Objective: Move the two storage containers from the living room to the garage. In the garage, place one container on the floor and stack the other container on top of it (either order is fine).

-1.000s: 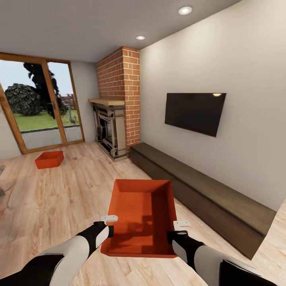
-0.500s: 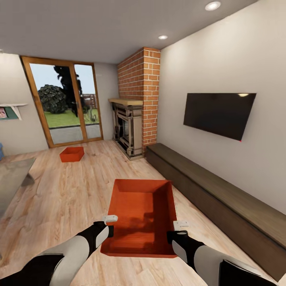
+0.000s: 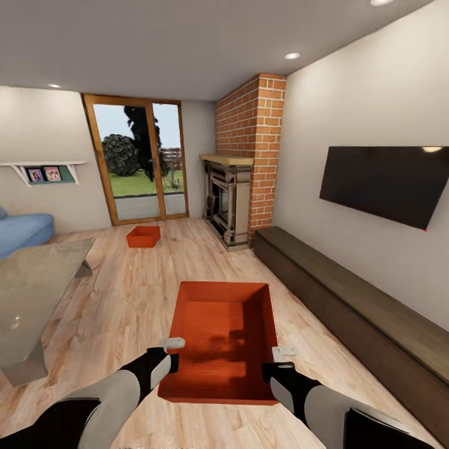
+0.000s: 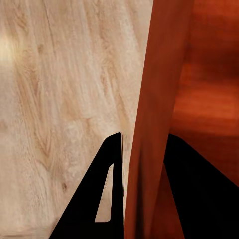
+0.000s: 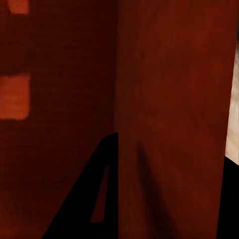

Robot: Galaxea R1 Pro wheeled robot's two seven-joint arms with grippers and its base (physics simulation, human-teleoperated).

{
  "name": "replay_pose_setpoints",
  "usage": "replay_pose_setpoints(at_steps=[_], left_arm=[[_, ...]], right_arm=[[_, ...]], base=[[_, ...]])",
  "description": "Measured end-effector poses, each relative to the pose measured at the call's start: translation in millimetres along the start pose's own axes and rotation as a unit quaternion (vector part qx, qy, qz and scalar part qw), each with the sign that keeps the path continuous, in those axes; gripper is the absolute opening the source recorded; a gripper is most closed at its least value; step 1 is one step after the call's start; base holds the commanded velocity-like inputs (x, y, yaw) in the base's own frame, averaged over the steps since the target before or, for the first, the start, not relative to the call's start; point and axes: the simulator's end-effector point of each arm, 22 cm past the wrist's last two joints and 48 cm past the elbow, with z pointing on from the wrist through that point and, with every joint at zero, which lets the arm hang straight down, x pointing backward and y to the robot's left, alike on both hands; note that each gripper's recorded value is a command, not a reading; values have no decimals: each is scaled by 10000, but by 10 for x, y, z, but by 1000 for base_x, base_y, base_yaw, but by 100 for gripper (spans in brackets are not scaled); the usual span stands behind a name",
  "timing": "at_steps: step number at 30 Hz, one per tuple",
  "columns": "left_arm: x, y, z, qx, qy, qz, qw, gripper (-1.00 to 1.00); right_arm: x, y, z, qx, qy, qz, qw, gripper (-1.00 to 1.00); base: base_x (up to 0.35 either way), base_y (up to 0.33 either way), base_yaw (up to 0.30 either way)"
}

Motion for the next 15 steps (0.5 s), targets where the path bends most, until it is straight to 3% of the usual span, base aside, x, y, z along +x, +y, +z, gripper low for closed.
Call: replay_pose_setpoints(at_steps=[15], left_arm=[[-1,1,0,0,-2,-4,10000,-100]], right_arm=[[-3,0,0,2,-2,-2,10000,-100]], base=[[0,0,270]])
